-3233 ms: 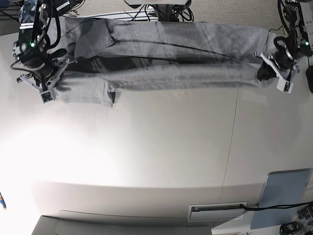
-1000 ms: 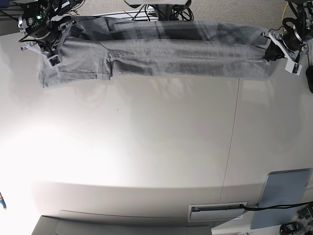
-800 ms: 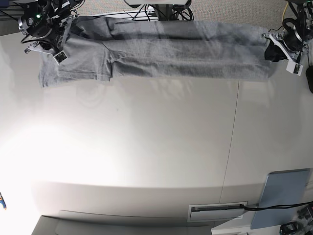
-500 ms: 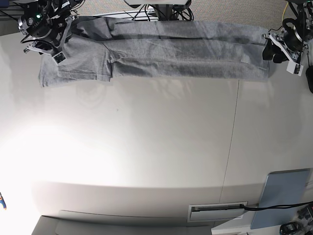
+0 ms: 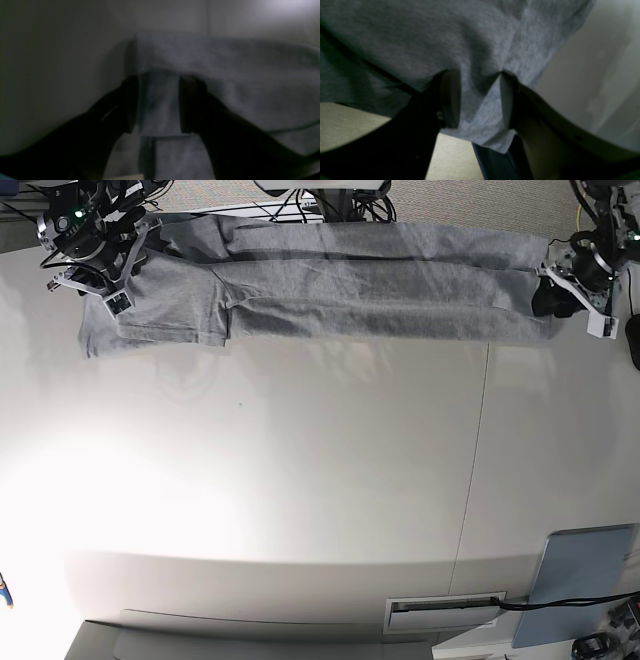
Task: Fold the T-shirt properly
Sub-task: 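Grasp the folded end with the left gripper and fold it toward the right gripper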
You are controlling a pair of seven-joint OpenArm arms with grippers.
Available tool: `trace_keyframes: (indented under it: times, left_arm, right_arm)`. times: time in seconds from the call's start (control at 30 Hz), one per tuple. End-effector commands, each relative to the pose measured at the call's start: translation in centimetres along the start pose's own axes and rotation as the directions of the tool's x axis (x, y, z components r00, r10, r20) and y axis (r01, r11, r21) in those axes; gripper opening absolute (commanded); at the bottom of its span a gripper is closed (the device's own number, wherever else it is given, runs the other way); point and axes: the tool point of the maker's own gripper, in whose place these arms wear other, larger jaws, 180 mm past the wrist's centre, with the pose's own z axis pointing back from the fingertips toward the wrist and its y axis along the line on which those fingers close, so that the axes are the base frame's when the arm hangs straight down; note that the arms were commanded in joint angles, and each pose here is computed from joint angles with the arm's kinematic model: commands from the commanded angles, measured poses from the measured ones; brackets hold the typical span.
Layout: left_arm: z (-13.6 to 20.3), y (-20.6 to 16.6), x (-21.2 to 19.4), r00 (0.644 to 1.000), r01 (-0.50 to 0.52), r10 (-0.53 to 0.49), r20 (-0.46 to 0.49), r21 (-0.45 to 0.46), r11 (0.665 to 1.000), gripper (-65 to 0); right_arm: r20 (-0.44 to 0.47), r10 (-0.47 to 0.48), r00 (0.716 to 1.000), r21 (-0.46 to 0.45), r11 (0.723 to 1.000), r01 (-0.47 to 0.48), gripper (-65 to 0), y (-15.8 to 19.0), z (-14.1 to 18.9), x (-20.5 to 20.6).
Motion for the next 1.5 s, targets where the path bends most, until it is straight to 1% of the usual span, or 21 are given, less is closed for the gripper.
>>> trace_keyframes:
  times: [0.0,0.07,0.1,0.2,0.33,0.4,0.5,0.6,0.63,0.7,0.83,0.97,1.07,1.17,1.23,1.37,1.4,1.47]
  left_arm:
    - [0.3,1.0,0.5,1.0,0.014,-0.014,0.009,0.025,1.0,-37.4]
    - [-0.1,1.9,-0.9,0.999,0.008,-0.007,-0.033,0.04,0.999,-37.4]
    - [-0.2,1.8,-1.5,0.999,0.02,-0.018,-0.051,0.024,1.0,-37.4]
    - [-0.4,1.2,-3.5,0.992,0.037,-0.041,-0.116,-0.044,0.998,-37.5]
    - [-0.3,-0.5,-3.9,0.993,0.002,-0.02,-0.118,-0.145,0.989,-37.6]
    - [-0.2,-1.1,-3.8,0.993,-0.025,0.004,-0.118,-0.175,0.984,-40.5]
    - [-0.2,-1.5,-3.6,0.993,-0.041,0.018,-0.117,-0.196,0.98,-49.4]
    - [-0.3,-1.2,-2.8,0.994,-0.022,0.002,-0.105,-0.19,0.982,-59.9]
    - [-0.4,-1.1,-2.4,0.995,-0.013,-0.006,-0.098,-0.187,0.982,-62.0]
    - [-0.5,-0.3,-1.2,0.996,-0.028,0.015,-0.084,-0.156,0.987,-65.0]
    - [-0.5,1.8,2.2,0.999,-0.038,0.035,-0.04,-0.078,0.996,-65.0]
    - [-0.2,4.0,4.7,0.999,0.028,-0.028,-0.034,0.012,1.0,-65.0]
    - [0.4,4.1,5.8,0.996,0.078,-0.077,-0.039,0.026,0.997,-65.0]
    - [1.1,3.0,6.2,0.991,0.108,-0.105,-0.08,0.041,0.993,-65.0]
    - [1.9,1.6,6.8,0.988,0.132,-0.128,-0.082,0.043,0.99,-65.0]
    - [3.8,-3.6,8.0,0.972,0.234,-0.235,-0.011,-0.02,0.972,-65.0]
    - [4.3,-5.1,7.9,0.968,0.252,-0.252,0.007,-0.043,0.967,-65.0]
    - [5.1,-7.9,7.2,0.967,0.255,-0.253,0.039,-0.103,0.961,-65.0]
  right_arm:
    - [0.023,0.011,1.0,-0.022,1.0,-0.01,-39.3,-0.7,0.5,0.6]
    - [0.028,0.011,1.0,-0.022,1.0,-0.01,-39.3,-0.7,0.5,0.7]
    - [0.033,0.011,0.999,-0.022,1.0,-0.01,-39.3,-0.7,0.5,0.8]
    - [0.052,0.012,0.999,-0.022,1.0,-0.01,-39.3,-0.7,0.5,1.1]
    - [0.069,0.01,0.998,-0.028,1.0,-0.008,-39.3,-0.9,0.5,1.6]
    - [0.073,0.01,0.997,-0.029,1.0,-0.008,-39.3,-0.9,0.5,1.7]
    - [0.082,0.01,0.997,-0.034,0.999,-0.007,-39.3,-1.1,0.5,2.1]
    - [0.093,0.009,0.996,-0.036,0.999,-0.006,-39.3,-1.2,0.5,2.4]
    - [0.101,0.01,0.995,-0.036,0.999,-0.006,-39.3,-1.2,0.5,2.5]
    - [0.135,0.011,0.991,-0.036,0.999,-0.006,-39.3,-1.2,0.6,3.1]
    - [0.212,0.013,0.977,-0.036,0.999,-0.006,-39.4,-1.2,0.9,4.5]
    - [0.246,0.014,0.969,-0.043,0.999,-0.003,-39.4,-1.4,1.0,5.4]
    - [0.263,0.013,0.965,-0.053,0.999,0.0,-39.4,-1.8,1.1,6.0]
    - [0.28,0.009,0.96,-0.064,0.998,0.01,-39.4,-2.3,1.2,6.7]
    - [0.29,-0.003,0.957,-0.076,0.997,0.026,-39.4,-2.7,1.2,7.1]
    - [0.298,-0.009,0.954,-0.082,0.996,0.035,-39.4,-2.9,1.3,7.4]
    - [0.298,-0.009,0.954,-0.082,0.996,0.035,-39.4,-2.9,1.3,7.4]
    - [0.297,-0.009,0.955,-0.082,0.996,0.035,-39.4,-2.9,1.3,7.3]
